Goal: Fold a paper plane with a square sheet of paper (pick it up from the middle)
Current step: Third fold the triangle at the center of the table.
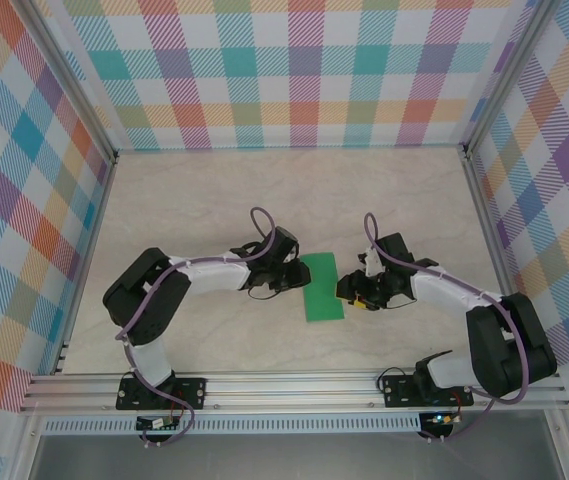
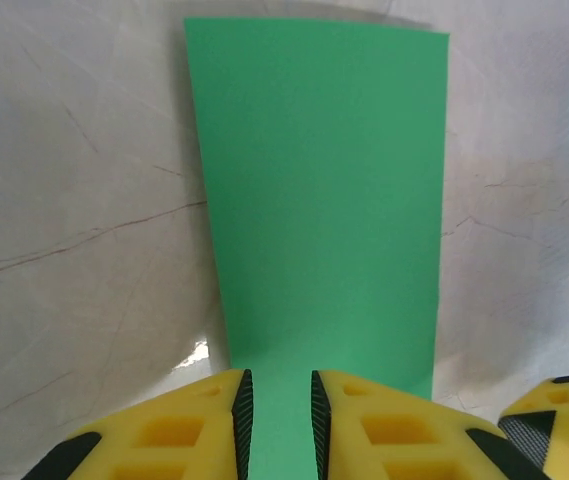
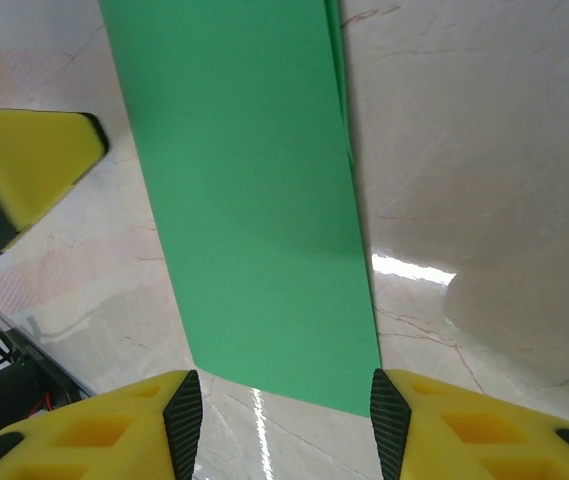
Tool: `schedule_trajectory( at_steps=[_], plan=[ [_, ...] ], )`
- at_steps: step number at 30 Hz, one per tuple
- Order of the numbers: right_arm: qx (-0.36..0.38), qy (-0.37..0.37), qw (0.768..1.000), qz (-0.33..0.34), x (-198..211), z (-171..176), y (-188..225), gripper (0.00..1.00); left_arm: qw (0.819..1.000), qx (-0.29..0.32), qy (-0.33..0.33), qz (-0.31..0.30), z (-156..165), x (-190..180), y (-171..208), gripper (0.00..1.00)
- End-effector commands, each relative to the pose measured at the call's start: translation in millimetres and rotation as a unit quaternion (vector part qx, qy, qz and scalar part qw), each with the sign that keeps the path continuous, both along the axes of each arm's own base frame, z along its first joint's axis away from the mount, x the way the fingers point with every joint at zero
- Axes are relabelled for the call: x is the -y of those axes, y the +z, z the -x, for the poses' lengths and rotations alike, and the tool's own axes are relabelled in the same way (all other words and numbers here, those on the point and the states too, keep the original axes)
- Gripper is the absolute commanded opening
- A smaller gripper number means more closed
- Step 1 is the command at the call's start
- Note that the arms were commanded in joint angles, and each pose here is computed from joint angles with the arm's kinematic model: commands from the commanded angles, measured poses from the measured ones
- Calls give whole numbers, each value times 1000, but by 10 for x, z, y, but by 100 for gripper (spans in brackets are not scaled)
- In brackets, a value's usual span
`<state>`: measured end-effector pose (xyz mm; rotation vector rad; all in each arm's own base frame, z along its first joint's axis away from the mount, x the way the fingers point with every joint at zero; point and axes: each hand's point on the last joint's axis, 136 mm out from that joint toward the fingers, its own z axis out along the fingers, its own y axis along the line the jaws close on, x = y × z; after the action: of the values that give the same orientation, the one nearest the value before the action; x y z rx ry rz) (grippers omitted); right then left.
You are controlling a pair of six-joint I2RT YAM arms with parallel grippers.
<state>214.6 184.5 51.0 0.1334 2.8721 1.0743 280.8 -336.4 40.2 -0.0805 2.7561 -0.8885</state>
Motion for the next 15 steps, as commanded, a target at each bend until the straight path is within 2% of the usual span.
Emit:
schedule_trajectory(
  at_steps=[1, 10, 15],
  plan=[
    [17, 16, 999, -30, -44, -46, 52, 51, 1000, 10, -13, 25, -32, 230, 85, 24],
    [10, 27, 998, -50, -86, -112, 7, 51, 1000, -8, -5, -1, -18, 228, -176, 23],
    [0, 25, 999, -39, -63, -157, -86, 51, 1000, -9, 0, -14, 34, 142, -223, 22]
  ],
)
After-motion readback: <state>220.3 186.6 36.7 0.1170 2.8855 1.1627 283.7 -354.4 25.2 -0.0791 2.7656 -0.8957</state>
